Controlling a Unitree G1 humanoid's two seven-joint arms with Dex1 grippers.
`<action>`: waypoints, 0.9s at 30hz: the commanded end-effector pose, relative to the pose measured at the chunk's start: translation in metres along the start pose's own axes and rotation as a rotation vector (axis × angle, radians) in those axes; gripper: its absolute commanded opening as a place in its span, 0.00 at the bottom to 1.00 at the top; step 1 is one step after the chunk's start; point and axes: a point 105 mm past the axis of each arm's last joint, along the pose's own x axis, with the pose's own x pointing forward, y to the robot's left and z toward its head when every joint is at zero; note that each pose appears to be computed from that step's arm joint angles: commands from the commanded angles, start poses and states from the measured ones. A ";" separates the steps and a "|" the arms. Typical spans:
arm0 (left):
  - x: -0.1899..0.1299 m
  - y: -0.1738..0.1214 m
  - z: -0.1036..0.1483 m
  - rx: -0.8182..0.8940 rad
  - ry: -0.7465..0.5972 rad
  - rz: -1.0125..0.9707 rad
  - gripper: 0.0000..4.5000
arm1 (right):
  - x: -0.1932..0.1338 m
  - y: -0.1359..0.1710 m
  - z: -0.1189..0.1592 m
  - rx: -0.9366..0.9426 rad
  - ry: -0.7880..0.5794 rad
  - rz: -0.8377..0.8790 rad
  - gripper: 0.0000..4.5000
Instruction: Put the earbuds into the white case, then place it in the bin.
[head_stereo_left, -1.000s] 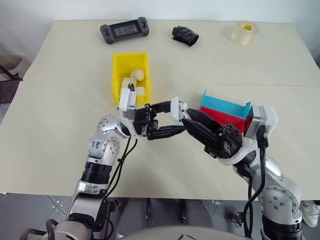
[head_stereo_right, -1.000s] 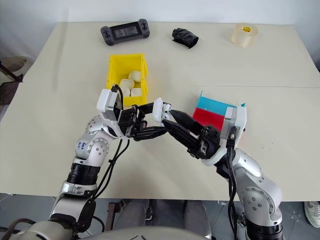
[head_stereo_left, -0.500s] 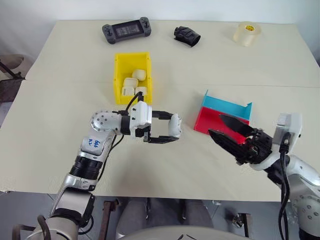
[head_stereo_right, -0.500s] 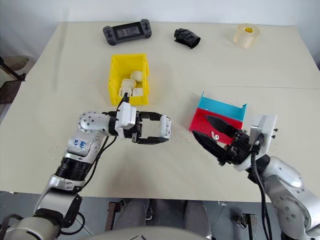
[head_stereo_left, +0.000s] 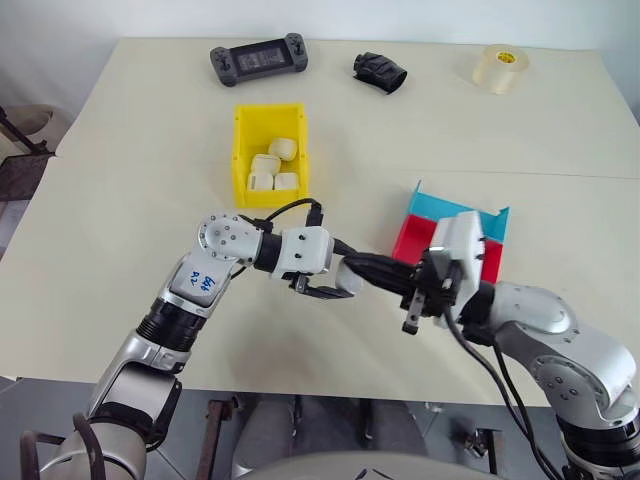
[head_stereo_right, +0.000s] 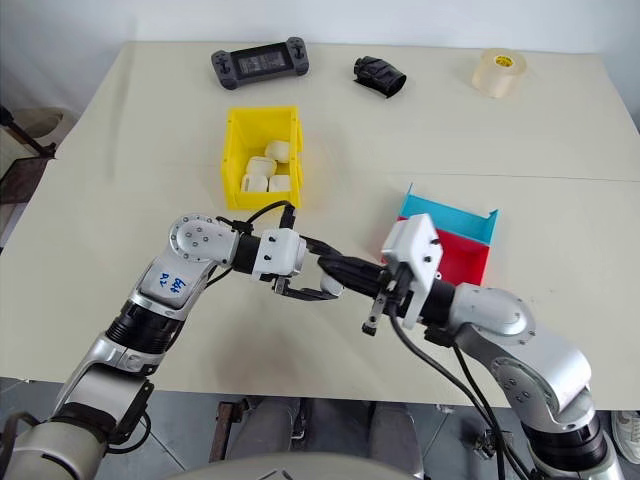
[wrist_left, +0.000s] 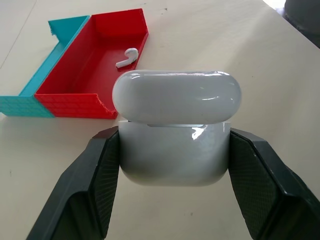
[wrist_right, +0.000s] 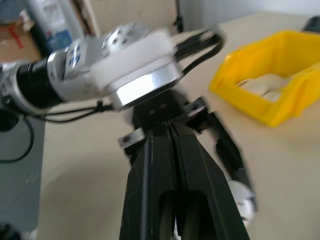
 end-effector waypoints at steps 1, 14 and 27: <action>-0.002 0.002 0.012 0.044 -0.020 0.009 0.62 | 0.007 0.004 0.001 -0.014 0.016 0.004 0.01; -0.023 0.009 0.025 -0.031 -0.179 0.147 0.62 | -0.055 -0.017 -0.011 0.021 -0.024 -0.060 0.01; -0.094 0.083 -0.010 -0.363 -0.250 1.032 0.62 | -0.098 -0.034 -0.011 -0.054 -0.097 -0.304 0.68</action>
